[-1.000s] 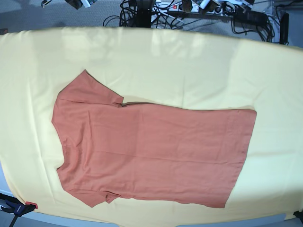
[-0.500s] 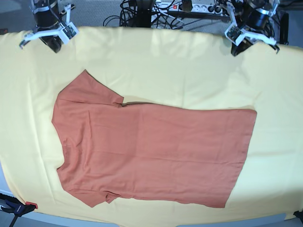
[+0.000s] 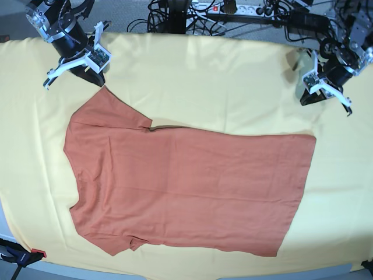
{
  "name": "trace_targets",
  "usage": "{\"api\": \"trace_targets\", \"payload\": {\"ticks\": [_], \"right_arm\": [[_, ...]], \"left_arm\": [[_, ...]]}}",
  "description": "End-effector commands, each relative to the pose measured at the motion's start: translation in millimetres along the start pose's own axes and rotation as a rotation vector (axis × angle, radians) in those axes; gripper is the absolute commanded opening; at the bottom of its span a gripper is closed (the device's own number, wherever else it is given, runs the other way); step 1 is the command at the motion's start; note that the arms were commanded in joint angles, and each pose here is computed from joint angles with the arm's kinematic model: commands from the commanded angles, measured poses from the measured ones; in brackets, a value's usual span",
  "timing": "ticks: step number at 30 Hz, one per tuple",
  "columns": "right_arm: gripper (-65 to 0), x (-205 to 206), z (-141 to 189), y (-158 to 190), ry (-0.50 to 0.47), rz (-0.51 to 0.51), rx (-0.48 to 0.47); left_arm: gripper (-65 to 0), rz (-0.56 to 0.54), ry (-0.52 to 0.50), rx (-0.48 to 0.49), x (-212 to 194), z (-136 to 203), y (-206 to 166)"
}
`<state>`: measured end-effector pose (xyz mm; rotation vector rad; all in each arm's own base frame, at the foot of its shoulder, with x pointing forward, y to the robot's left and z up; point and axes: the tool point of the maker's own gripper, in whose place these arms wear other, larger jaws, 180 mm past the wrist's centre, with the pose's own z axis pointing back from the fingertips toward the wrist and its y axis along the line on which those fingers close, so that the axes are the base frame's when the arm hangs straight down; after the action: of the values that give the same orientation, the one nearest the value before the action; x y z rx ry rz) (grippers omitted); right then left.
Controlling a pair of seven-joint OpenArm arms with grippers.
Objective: Fold the T-shirt properly
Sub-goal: 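Move both grippers down to the shirt's collar-side corners and grasp them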
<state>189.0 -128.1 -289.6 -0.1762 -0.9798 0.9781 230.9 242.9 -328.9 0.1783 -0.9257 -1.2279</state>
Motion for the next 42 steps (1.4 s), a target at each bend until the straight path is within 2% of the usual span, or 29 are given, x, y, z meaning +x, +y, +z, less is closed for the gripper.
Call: {"api": "trace_targets", "payload": {"ticks": [1,4,6,21,27,28,30,34,35,39,42], "right_arm": [[-65.0,7,2,-5,-0.03,0.008,-0.019],[-65.0,7,2,-5,-0.029,0.008,-0.017],[-65.0,6,3,-4,-0.027,0.007,-0.016],[-65.0,10,1,-2,-0.034,-0.04,-0.028],[-65.0,11,1,9,-0.041,-0.033,0.03],[-64.7,9,0,11,-0.038,-0.041,0.039],[-57.3,1,-5,15,-0.023,-0.062,0.057],[-44.1,-22,-25,15,0.014,-0.062,0.075],[-41.5,-27,-29,15,0.025,-0.058,0.087],[-33.4,-41,-48,11,0.04,-0.106,0.105],[-33.3,-46,-59,4,0.045,-0.112,0.111]], "left_arm": [[-56.7,-0.025,-0.05,-0.008,8,1,13],[-35.8,-0.044,-0.1,-0.049,9,-4,25],[-27.6,-0.066,-0.101,-0.041,8,-10,37],[-27.3,-0.321,0.034,-0.086,-25,-76,74],[-27.4,-0.324,0.062,-0.105,-32,-97,80],[-28.2,-0.321,0.061,-0.103,-32,-100,81],[-35.0,-0.31,0.056,-0.094,-29,-106,83],[-62.0,-0.299,0.052,-0.1,-27,-109,80],[-65.0,-0.297,0.055,-0.112,-27,-109,78],[-65.0,-0.258,0.091,-0.105,-33,-108,80],[-65.0,-0.229,0.091,-0.101,-33,-108,81]]}}
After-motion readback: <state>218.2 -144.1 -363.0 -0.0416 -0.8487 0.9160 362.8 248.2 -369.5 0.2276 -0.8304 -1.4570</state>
